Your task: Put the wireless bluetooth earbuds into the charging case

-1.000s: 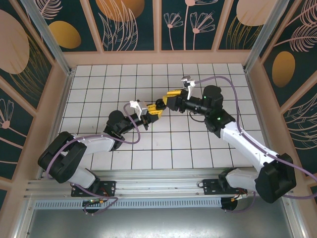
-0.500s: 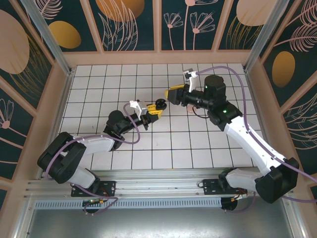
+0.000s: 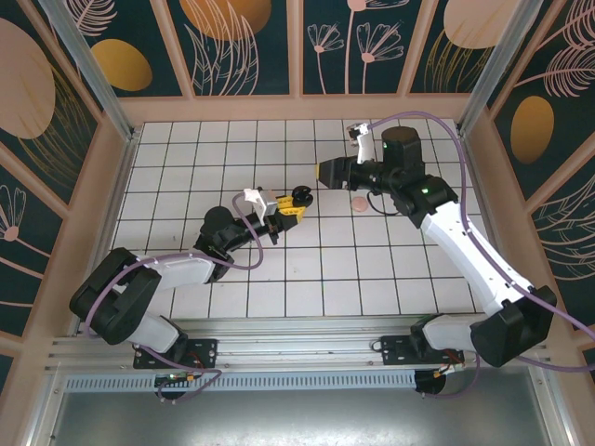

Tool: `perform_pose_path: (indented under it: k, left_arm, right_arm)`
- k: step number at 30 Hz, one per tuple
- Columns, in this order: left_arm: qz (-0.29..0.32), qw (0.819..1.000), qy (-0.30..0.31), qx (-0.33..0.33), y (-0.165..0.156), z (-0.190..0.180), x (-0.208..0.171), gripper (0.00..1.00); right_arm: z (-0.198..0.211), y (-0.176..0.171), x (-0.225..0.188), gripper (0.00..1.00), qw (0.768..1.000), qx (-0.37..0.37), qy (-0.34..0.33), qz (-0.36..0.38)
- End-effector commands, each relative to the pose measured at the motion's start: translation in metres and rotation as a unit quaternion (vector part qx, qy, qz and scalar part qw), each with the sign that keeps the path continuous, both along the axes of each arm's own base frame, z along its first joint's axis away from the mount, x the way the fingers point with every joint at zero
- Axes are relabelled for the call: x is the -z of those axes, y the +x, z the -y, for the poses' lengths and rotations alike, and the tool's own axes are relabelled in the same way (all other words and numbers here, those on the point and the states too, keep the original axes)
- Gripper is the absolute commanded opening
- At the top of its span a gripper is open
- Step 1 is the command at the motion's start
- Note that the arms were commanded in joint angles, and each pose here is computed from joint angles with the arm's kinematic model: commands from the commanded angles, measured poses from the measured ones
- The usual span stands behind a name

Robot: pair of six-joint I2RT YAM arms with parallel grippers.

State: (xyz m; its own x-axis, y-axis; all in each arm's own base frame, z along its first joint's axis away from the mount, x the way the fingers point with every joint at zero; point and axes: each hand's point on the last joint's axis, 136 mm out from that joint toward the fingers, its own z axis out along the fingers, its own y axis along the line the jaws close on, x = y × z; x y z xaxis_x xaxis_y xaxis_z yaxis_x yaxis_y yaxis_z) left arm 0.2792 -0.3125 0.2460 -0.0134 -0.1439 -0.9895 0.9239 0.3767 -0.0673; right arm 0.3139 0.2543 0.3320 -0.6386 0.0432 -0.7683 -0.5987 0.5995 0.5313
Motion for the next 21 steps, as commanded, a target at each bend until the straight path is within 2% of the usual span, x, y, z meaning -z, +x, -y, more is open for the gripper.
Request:
perform_pose_path:
  k: [1,7,13,21]
  left_arm:
    - [0.024,1.000,-0.009,0.004,-0.004,0.000,-0.016,0.08]
    - [0.024,1.000,-0.008,0.003,-0.003,0.000,-0.015,0.08]
    - [0.024,1.000,-0.007,0.003,-0.003,0.000,-0.015,0.08]
    - [0.027,1.000,-0.005,0.005,-0.003,0.001,-0.016,0.08]
  right_arm:
    - [0.005,0.001,-0.012,0.61,1.000,0.001,-0.008,0.006]
    - [0.012,0.004,-0.010,0.63,0.999,0.018,-0.027,0.001]
    - [0.012,0.005,-0.016,0.69,1.000,0.005,-0.005,-0.005]
    - [0.019,0.015,0.010,0.70,0.998,0.027,-0.050,-0.041]
